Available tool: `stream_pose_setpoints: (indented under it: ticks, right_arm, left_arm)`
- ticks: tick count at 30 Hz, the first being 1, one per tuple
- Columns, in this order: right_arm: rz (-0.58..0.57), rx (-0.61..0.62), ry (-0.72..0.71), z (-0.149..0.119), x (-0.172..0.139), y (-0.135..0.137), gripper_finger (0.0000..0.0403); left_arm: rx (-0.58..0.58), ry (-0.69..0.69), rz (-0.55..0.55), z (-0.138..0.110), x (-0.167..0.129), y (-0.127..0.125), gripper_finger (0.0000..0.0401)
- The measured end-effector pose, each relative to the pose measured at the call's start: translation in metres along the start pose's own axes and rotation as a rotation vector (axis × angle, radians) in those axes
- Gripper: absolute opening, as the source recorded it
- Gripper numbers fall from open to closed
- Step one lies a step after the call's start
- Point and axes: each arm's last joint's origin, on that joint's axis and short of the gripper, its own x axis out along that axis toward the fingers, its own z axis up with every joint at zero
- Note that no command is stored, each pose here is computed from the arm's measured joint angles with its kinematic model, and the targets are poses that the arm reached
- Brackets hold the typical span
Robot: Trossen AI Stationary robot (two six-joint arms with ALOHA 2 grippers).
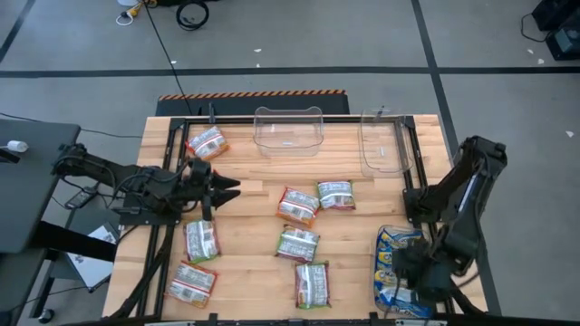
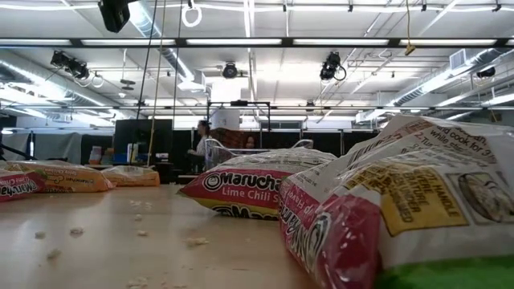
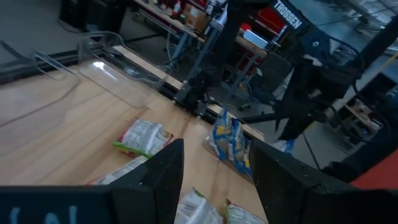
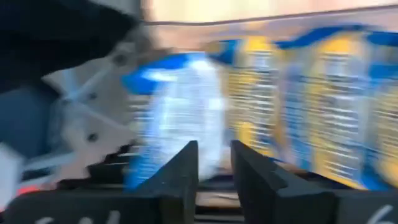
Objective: Sort Maruchan noodles
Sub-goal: Put the blue noodle pack into the bottom transparent bin, then adjust the blue noodle pack
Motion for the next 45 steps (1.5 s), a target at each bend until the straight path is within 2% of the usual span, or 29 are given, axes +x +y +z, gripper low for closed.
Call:
stream_pose_setpoints:
  ticks: [2, 4, 7, 13, 20, 23, 27, 30, 32, 34, 38, 41, 45]
  right_arm:
    - [-0.079, -0.001, 0.016, 0.001, -0.004, -0.014, 0.0116]
    - [-0.095, -0.041, 0.020, 0.003, 0.002, -0.021, 0.0118]
    - [-0.039, -0.052, 0.034, 0.005, 0.022, -0.028, 0.0117]
    - [0.066, 0.003, 0.023, 0.005, 0.060, -0.038, 0.0117]
    - [0.076, 0.006, 0.012, 0.003, 0.084, -0.051, 0.0116]
    - [0.056, 0.010, 0.016, 0.003, 0.091, -0.059, 0.0116]
    - [0.102, -0.054, -0.004, 0.004, 0.095, -0.059, 0.0098]
    - [0.146, -0.073, 0.006, 0.004, 0.101, -0.060, 0.0062]
    - [0.147, -0.069, 0.027, 0.003, 0.103, -0.062, 0.0027]
    - [0.149, -0.059, 0.045, 0.002, 0.102, -0.062, 0.0009]
    - [0.147, -0.020, 0.062, 0.004, 0.084, -0.051, 0.0006]
    - [0.104, -0.009, 0.027, 0.007, 0.066, -0.045, 0.0005]
    - [0.093, 0.014, 0.023, 0.007, 0.065, -0.044, 0.0020]
  left_arm:
    - [-0.002, -0.008, 0.020, 0.002, 0.001, 0.003, 0.0185]
    - [0.010, -0.001, 0.046, 0.001, 0.004, 0.006, 0.0185]
    - [0.027, 0.043, 0.065, -0.002, 0.010, 0.011, 0.0185]
    - [0.047, 0.107, 0.081, -0.011, 0.024, 0.014, 0.0185]
    - [0.078, 0.136, 0.120, -0.017, 0.035, 0.018, 0.0185]
    - [0.074, 0.146, 0.102, -0.017, 0.035, 0.017, 0.0185]
    - [0.067, 0.161, 0.082, -0.017, 0.035, 0.017, 0.0185]
    - [0.064, 0.172, 0.068, -0.018, 0.035, 0.016, 0.0185]
    - [0.063, 0.178, 0.059, -0.018, 0.035, 0.016, 0.0185]
    - [0.064, 0.183, 0.053, -0.018, 0.034, 0.016, 0.0185]
    - [0.071, 0.186, 0.053, -0.018, 0.034, 0.016, 0.0185]
    - [0.093, 0.188, 0.052, -0.018, 0.034, 0.016, 0.0185]
    - [0.098, 0.190, 0.052, -0.018, 0.034, 0.016, 0.0185]
